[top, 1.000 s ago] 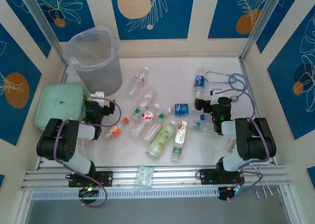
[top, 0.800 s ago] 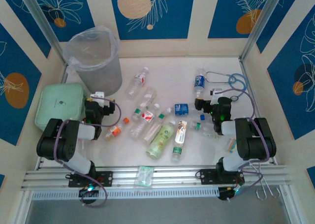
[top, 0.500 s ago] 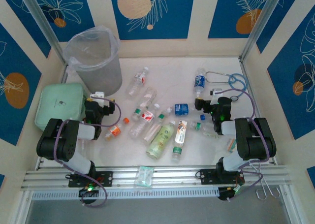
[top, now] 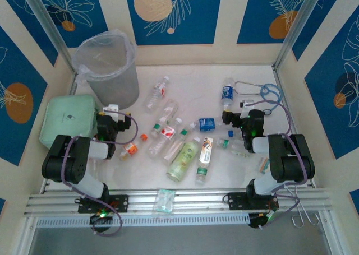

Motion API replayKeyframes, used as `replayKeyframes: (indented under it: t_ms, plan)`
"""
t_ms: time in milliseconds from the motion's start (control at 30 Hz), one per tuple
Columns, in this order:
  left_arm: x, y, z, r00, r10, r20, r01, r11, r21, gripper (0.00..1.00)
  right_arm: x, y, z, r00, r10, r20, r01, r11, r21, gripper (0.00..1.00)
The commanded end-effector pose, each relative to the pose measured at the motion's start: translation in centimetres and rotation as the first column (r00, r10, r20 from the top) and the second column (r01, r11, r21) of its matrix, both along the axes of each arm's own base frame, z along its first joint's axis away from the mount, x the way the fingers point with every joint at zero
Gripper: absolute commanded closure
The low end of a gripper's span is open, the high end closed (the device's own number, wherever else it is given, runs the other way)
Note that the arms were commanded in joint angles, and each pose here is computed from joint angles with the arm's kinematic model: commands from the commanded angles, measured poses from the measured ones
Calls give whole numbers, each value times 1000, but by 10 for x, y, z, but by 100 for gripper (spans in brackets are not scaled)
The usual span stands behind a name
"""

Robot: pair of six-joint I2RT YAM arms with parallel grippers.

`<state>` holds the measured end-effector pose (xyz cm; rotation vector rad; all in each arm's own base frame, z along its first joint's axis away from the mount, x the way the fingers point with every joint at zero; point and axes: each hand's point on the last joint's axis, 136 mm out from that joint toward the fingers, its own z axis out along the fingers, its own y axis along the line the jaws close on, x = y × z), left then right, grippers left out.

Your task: Put the plastic bottles in the bin

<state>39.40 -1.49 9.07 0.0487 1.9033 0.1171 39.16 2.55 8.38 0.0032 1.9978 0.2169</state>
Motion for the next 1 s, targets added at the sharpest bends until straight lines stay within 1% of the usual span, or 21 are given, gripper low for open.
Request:
replayKeyframes:
  t_ms: [0,67,100,167,233,333,467,567,633,733,867,967]
  plan:
    - [0,-1,23,1000,-11,29,11,1000,12,1,8,-7,36,999,-44,-16,44,999,3,1]
    - [-3,1,48,999,34,16,-34,998,44,1,4,-11,56,993,-67,-96,69,997,18,1]
    - [-6,2,58,998,56,-20,-56,998,7,1,0,-14,62,985,-90,-147,93,995,18,1]
    - [-14,-6,74,996,51,-70,-58,993,-100,1,-11,-15,73,956,-123,-268,134,991,24,0]
    - [-24,-19,85,991,26,-131,-53,977,-208,0,-25,-14,76,900,-144,-411,180,982,50,3]
    - [-38,-45,89,973,-26,-231,-47,951,-304,0,-31,8,76,838,-83,-540,173,978,117,7]
    - [-46,-90,95,937,-172,-304,27,904,-427,0,-13,32,69,802,-86,-591,140,989,47,9]
    - [-45,-121,101,899,-273,-342,72,863,-500,0,6,43,50,752,-58,-657,141,987,73,9]
    - [-44,-136,106,879,-325,-348,101,842,-530,0,18,40,32,722,-86,-686,158,986,43,8]
    - [-43,-149,111,870,-362,-334,124,817,-563,0,29,33,11,692,-125,-711,178,984,1,7]
    - [-37,-158,116,869,-388,-307,141,790,-597,0,46,34,-9,675,-97,-731,181,983,36,6]
    - [-32,-162,120,870,-396,-293,151,781,-605,1,54,32,-24,653,-108,-749,182,983,17,11]
